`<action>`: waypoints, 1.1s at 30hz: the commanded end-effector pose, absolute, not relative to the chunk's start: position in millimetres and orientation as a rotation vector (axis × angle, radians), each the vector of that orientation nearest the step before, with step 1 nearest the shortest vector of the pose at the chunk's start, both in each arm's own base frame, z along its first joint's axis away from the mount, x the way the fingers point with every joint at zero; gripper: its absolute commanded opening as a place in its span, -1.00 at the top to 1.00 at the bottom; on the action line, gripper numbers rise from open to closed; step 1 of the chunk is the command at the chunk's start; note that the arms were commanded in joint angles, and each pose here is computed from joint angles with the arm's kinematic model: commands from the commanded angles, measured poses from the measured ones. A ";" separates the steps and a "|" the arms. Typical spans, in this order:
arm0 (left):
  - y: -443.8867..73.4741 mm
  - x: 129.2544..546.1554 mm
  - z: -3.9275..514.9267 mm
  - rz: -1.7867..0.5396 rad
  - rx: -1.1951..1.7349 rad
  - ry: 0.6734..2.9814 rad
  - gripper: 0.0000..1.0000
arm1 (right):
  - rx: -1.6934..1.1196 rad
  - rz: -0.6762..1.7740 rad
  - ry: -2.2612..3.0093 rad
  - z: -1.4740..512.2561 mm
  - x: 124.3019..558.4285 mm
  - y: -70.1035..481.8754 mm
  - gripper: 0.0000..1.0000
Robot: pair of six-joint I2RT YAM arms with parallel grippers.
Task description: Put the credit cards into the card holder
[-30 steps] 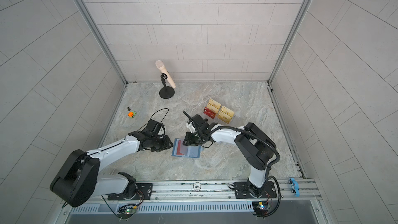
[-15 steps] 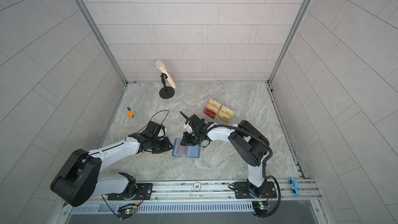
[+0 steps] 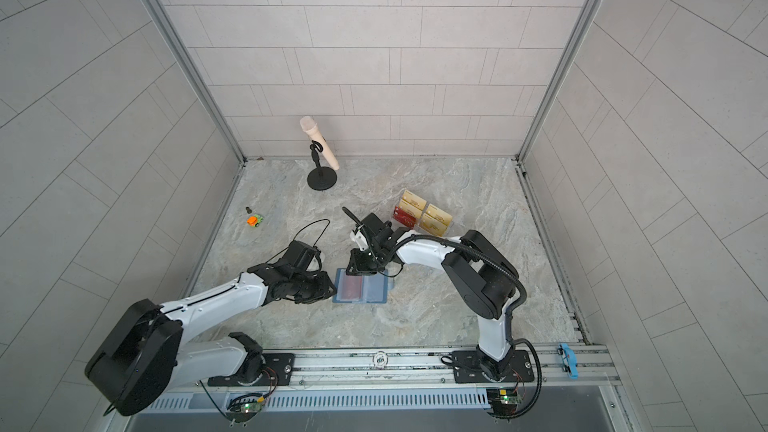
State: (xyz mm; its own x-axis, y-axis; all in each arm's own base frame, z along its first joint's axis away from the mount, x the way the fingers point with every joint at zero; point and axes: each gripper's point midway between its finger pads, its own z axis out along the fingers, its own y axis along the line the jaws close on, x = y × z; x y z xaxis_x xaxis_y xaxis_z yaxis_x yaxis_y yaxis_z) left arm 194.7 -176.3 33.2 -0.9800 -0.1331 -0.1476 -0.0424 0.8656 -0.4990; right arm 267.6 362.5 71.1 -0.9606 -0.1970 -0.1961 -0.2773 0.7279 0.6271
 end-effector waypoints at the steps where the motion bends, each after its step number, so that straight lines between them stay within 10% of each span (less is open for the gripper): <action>1: -174.0 207.4 52.8 -0.682 -0.052 2.829 0.39 | -0.539 0.844 2.790 106.3 279.1 322.1 0.36; 16: -199.6 251.3 69.2 -0.679 0.065 2.789 0.36 | -0.884 0.072 2.765 145.8 387.5 208.2 0.17; 33: -199.4 250.0 60.8 -0.663 0.051 2.829 0.34 | -0.911 -0.039 2.831 108.7 437.6 194.7 0.21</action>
State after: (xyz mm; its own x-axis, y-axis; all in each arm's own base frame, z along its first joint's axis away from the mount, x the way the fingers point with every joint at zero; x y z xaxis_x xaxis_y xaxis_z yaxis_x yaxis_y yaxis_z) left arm 247.8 -199.0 58.8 -0.9719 -0.0331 -0.2330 0.0769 0.8910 -0.4475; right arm 441.2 199.2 113.0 -0.8140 -0.5459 -0.1983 -0.5465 0.8355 -0.0569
